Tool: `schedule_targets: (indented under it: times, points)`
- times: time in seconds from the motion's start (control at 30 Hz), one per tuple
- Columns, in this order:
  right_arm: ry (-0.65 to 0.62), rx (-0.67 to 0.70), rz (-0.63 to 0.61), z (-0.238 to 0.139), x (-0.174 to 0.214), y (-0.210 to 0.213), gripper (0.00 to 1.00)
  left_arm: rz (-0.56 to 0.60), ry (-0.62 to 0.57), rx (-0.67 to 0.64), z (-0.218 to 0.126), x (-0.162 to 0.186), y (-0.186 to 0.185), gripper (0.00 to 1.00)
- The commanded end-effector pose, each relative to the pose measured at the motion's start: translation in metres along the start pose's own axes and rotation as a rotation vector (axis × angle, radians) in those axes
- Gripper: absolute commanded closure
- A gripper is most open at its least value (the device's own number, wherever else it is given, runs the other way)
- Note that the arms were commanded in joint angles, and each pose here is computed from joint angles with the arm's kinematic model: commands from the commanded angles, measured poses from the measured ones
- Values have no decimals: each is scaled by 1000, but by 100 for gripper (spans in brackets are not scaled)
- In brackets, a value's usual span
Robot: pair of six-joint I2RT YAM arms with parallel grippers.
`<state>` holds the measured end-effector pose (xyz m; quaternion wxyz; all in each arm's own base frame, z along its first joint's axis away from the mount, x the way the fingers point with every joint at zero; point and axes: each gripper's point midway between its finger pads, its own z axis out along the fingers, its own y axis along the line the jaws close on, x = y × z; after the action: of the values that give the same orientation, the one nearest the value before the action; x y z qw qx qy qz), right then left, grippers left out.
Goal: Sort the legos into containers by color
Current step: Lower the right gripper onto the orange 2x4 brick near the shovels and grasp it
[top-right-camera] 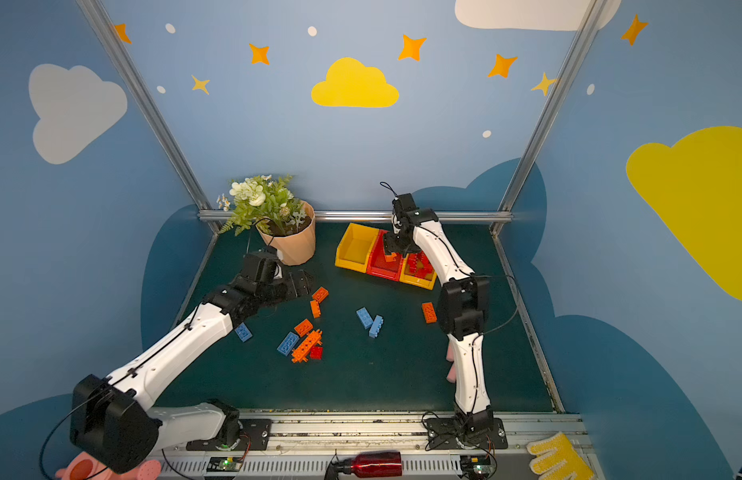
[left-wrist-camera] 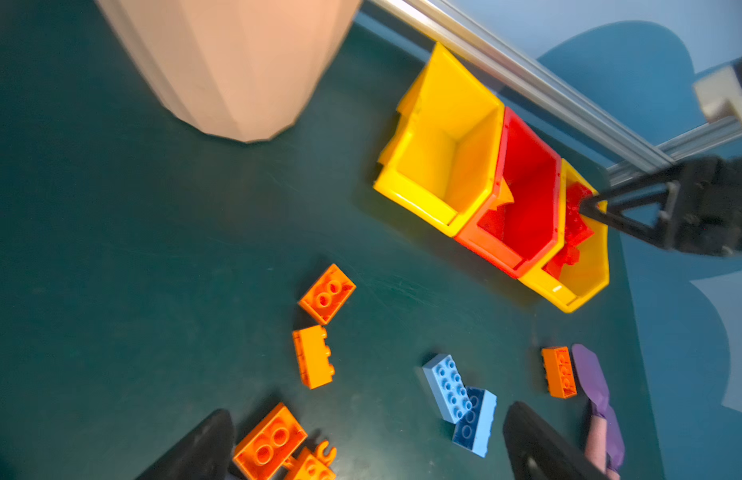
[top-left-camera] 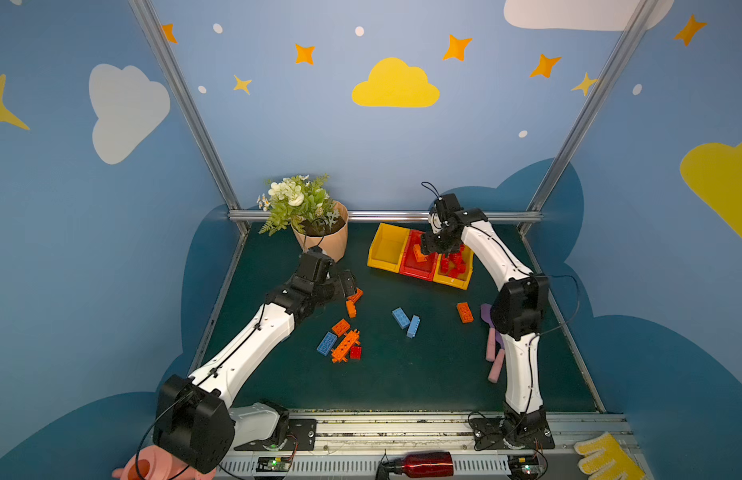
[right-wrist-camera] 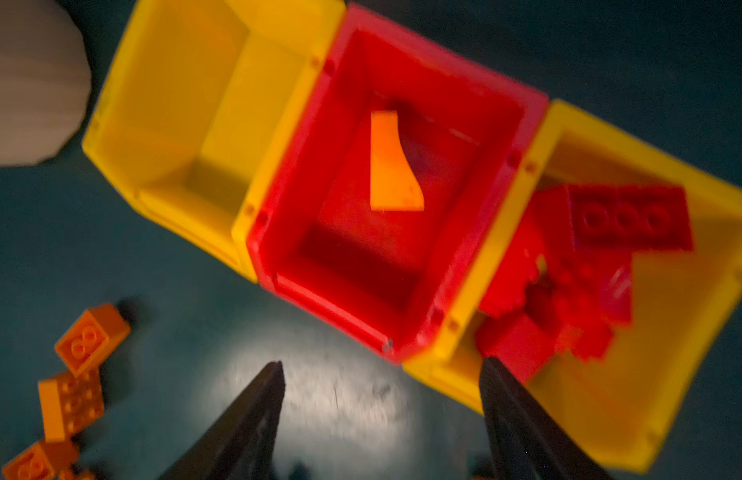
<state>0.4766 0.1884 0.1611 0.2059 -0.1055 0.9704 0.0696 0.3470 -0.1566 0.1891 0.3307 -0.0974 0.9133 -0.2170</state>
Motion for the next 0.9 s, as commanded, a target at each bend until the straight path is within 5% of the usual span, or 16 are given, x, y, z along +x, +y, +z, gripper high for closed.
schedule_targets:
  times: [0.0, 0.33, 0.87]
  points:
    - [78, 60, 22, -7, 46, -22, 29, 16, 72, 141, 10, 2, -32, 0]
    - [227, 118, 114, 8, 153, -68, 30, 47, 120, 202, 28, 25, -67, 0]
    - [311, 44, 170, 63, 187, -66, 37, 38, 62, 110, 5, 46, -60, 0]
